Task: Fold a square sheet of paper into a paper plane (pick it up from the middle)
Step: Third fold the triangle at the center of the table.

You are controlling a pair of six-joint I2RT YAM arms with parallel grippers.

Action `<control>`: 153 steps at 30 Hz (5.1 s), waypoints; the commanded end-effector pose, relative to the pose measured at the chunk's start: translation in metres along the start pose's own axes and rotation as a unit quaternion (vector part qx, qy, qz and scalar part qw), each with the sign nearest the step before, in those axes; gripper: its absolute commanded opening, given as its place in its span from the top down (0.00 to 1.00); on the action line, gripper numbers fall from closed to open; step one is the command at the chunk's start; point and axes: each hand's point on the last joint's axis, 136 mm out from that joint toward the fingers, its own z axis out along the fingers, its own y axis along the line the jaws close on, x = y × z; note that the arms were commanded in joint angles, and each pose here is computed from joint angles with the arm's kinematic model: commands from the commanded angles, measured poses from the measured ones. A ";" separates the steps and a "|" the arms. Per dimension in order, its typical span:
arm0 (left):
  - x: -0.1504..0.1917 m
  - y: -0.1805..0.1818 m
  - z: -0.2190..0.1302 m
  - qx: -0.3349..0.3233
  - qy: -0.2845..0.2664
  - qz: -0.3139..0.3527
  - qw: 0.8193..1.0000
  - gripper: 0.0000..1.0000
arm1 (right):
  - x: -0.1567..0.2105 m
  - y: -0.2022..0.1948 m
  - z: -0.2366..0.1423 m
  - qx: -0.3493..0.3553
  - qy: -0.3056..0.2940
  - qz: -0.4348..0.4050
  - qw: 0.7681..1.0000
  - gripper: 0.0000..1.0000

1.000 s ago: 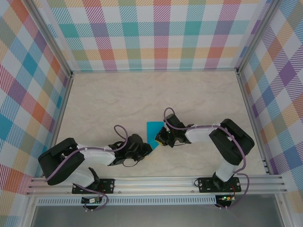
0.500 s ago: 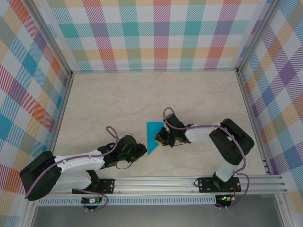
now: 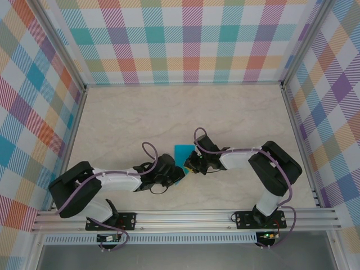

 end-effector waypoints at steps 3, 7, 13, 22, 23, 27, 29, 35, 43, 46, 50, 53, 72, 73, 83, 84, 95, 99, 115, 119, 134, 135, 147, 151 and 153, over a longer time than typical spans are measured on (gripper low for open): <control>0.003 0.056 0.006 -0.074 -0.009 -0.036 0.997 0.80 | 0.005 0.003 -0.008 0.017 0.025 -0.024 0.999 0.85; 0.005 0.070 0.001 -0.088 -0.010 -0.036 0.995 0.80 | 0.002 0.022 -0.024 -0.002 0.010 -0.067 0.998 0.85; 0.003 0.071 -0.004 -0.089 -0.016 -0.028 0.995 0.80 | 0.015 0.026 -0.019 -0.045 0.034 -0.100 0.993 0.96; 0.005 0.070 0.000 -0.098 -0.009 -0.026 0.995 0.80 | 0.023 0.000 0.011 -0.029 0.050 -0.092 0.994 1.00; 0.006 0.071 0.000 -0.100 -0.008 -0.026 0.995 0.80 | 0.020 -0.006 0.012 -0.022 0.044 -0.089 0.995 1.00; 0.006 0.075 -0.002 -0.103 -0.010 -0.028 0.994 0.81 | 0.008 -0.023 0.009 -0.017 0.019 -0.086 0.996 1.00; 0.006 0.077 -0.002 -0.106 -0.010 -0.029 0.994 0.81 | -0.002 -0.030 0.005 -0.026 0.001 -0.080 0.996 0.99; 0.008 0.082 -0.002 -0.111 -0.007 -0.031 0.993 0.81 | -0.029 -0.044 -0.009 -0.044 -0.036 -0.071 0.996 0.98; 0.008 0.081 -0.003 -0.109 -0.008 -0.031 0.993 0.81 | -0.043 -0.024 -0.030 -0.076 -0.066 -0.092 0.991 0.94; 0.008 0.082 -0.003 -0.111 -0.008 -0.030 0.993 0.81 | -0.041 -0.006 -0.040 -0.103 -0.064 -0.109 0.987 0.93; 0.007 0.082 -0.005 -0.112 -0.009 -0.028 0.993 0.81 | -0.029 0.016 -0.046 -0.124 -0.045 -0.135 0.982 0.91; 0.008 0.082 -0.005 -0.113 -0.008 -0.028 0.993 0.81 | -0.015 0.027 -0.039 -0.128 -0.020 -0.149 0.980 0.90; 0.007 0.062 -0.009 -0.086 0.000 -0.013 0.996 0.79 | 0.002 -0.034 0.020 -0.024 0.039 -0.095 0.994 0.97; 0.007 0.061 -0.010 -0.084 0.001 -0.013 0.996 0.78 | 0.002 -0.037 0.021 -0.020 0.038 -0.093 0.995 0.97; -0.010 0.023 -0.042 -0.034 -0.038 0.009 0.999 0.74 | 0.002 -0.043 0.021 -0.007 0.040 -0.087 0.995 0.97; -0.011 0.018 -0.043 -0.024 -0.039 0.008 0.999 0.74 | 0.002 -0.042 0.021 -0.007 0.039 -0.088 0.995 0.97; -0.002 -0.014 -0.014 0.032 0.006 0.008 0.999 0.73 | 0.002 -0.043 0.020 0.000 0.039 -0.089 0.995 0.97; 0.005 0.009 -0.002 0.000 0.020 -0.010 1.000 0.73 | 0.002 -0.045 0.021 0.004 0.040 -0.088 0.995 0.97; 0.019 0.063 -0.034 -0.062 0.023 -0.022 0.998 0.73 | 0.000 -0.053 0.020 0.028 0.037 -0.084 0.995 0.96; 0.015 0.057 -0.045 -0.047 0.011 -0.013 0.999 0.72 | 0.000 -0.051 0.020 0.026 0.036 -0.081 0.996 0.96; -0.008 -0.024 -0.033 0.057 -0.017 0.004 0.998 0.69 | 0.000 -0.050 0.017 0.026 0.036 -0.078 0.996 0.95; -0.007 -0.026 -0.029 0.059 -0.013 0.004 0.998 0.69 | 0.000 -0.049 0.016 0.026 0.036 -0.078 0.996 0.95; 0.013 0.032 -0.003 -0.043 0.032 -0.043 0.998 0.70 | 0.000 -0.052 0.018 0.031 0.038 -0.077 0.996 0.95; 0.020 0.043 -0.006 -0.053 0.045 -0.045 0.997 0.70 | 0.000 -0.054 0.017 0.035 0.037 -0.076 0.996 0.94; 0.023 0.051 -0.010 -0.063 0.049 -0.043 0.996 0.70 | 0.000 -0.055 0.017 0.038 0.036 -0.075 0.996 0.94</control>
